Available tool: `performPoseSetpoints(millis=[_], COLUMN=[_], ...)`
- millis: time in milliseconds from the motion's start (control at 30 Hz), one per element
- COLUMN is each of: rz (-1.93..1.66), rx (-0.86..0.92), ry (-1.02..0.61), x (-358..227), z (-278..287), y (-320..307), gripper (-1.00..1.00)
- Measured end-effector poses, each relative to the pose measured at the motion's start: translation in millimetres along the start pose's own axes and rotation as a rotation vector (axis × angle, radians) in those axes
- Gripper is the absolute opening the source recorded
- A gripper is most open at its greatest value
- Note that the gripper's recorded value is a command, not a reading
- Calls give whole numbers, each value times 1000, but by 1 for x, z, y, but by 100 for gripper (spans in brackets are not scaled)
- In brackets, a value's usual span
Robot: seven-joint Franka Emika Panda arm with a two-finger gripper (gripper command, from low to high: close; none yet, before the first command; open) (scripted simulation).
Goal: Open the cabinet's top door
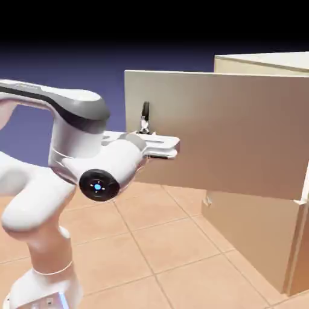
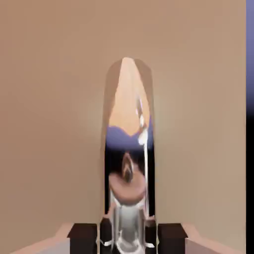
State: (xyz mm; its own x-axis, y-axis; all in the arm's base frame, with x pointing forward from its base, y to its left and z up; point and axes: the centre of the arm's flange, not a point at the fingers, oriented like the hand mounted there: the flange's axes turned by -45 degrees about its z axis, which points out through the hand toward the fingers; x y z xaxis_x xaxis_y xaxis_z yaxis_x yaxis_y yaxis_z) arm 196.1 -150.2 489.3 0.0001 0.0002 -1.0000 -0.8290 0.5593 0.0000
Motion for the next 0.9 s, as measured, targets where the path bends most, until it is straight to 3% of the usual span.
performPoseSetpoints(millis=[500, 900], rz=[0, -1], rx=[-332, -463], ry=[0, 3], x=[0, -2], z=[-124, -163], y=[-70, -107], gripper=[-100, -100])
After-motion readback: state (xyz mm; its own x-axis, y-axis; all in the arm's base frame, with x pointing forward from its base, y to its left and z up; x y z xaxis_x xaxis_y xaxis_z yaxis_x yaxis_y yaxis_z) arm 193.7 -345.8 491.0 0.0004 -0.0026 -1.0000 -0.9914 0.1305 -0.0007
